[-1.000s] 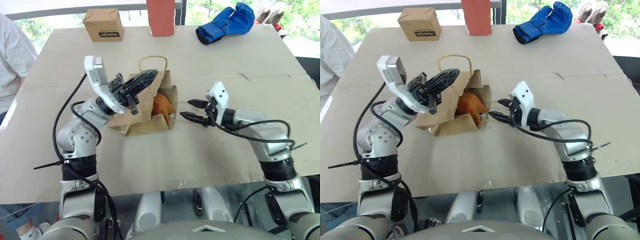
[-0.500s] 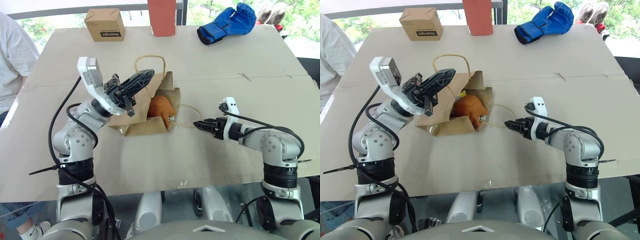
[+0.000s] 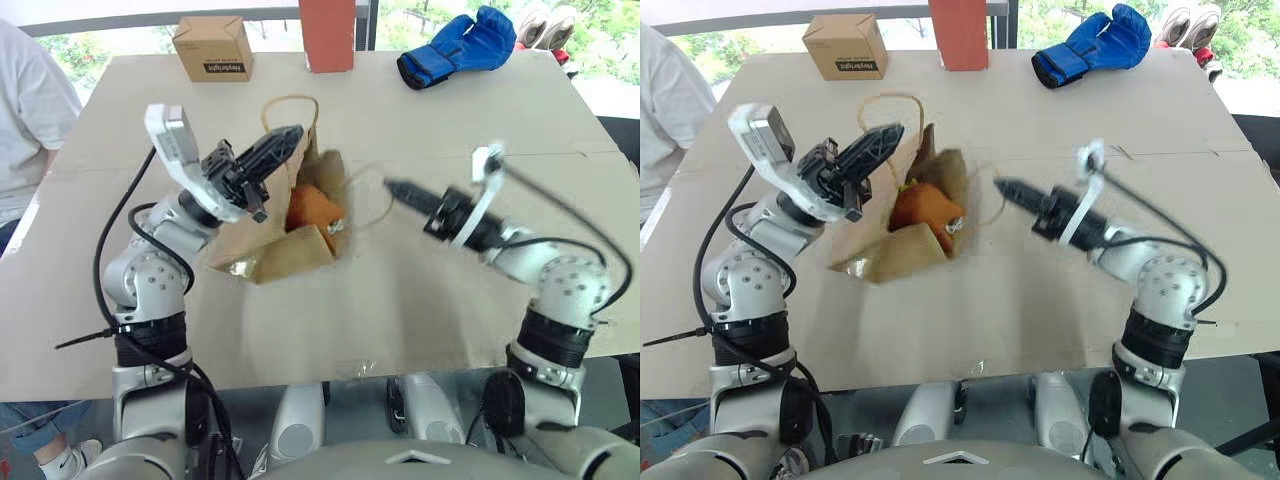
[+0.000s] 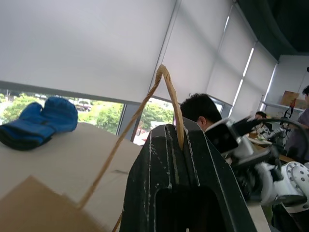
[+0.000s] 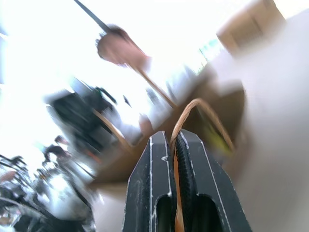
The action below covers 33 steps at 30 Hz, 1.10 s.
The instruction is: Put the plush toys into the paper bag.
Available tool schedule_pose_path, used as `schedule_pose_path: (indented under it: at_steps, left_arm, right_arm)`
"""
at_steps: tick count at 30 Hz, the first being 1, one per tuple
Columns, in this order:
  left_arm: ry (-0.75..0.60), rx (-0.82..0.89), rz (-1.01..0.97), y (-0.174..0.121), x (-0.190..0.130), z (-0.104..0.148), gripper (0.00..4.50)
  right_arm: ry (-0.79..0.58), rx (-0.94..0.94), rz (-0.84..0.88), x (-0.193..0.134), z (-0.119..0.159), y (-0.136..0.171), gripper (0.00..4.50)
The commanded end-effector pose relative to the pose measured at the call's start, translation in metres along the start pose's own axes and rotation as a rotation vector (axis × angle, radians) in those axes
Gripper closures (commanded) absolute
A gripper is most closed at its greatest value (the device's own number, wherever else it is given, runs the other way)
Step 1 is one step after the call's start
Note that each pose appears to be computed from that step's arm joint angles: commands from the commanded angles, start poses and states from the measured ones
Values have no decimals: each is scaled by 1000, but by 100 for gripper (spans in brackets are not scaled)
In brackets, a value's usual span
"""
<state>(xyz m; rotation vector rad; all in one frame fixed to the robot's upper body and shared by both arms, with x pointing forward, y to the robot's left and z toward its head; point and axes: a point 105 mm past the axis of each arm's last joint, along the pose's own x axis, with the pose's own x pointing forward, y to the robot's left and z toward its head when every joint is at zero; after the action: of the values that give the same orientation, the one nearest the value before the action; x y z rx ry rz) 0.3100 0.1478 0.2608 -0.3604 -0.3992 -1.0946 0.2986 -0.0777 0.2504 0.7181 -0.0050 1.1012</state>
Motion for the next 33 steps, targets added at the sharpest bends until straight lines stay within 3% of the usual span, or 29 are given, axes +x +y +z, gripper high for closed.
schedule_pose_path:
  at_steps: [1,6,9,11,12,15,19,20,21,22,23,28,30,33]
  left_arm:
    - [-37,22,1,8,1,15,450]
    - [59,62,26,33,10,4,450]
    - [178,62,94,53,14,-22,450]
    - [215,64,44,52,19,-34,450]
    - [227,61,33,51,19,-37,450]
    - [227,1,26,52,16,-31,350]
    - [237,-24,57,56,-7,-10,171]
    - [243,-33,61,56,-13,-6,109]
    - [256,-59,54,52,-20,-3,75]
    - [269,-80,45,49,-26,-1,75]
    - [287,-95,40,45,-33,0,1]
    - [400,-116,1,19,-61,-20,1]
    - [425,-106,1,11,-63,-31,0]
    - [424,-109,0,3,-61,-39,0]
  right_arm:
    - [-67,-51,39,-1,25,23,446]
    - [-70,-148,-46,0,46,35,446]
    - [-31,-179,-237,-7,42,8,446]
    - [2,-243,-377,-15,37,-16,446]
    - [19,-268,-386,-17,35,-17,422]
    - [47,-343,-318,-17,34,2,311]
    - [126,-406,-218,-31,32,31,134]
    - [164,-431,-210,-36,29,35,131]
    - [203,-457,-215,-42,26,37,131]
    - [226,-466,-216,-46,23,39,131]
    - [235,-464,-211,-51,22,43,131]
    - [333,-474,-259,-70,11,41,131]
    - [439,-508,-307,-77,-8,29,183]
    - [484,-525,-313,-76,-24,18,308]
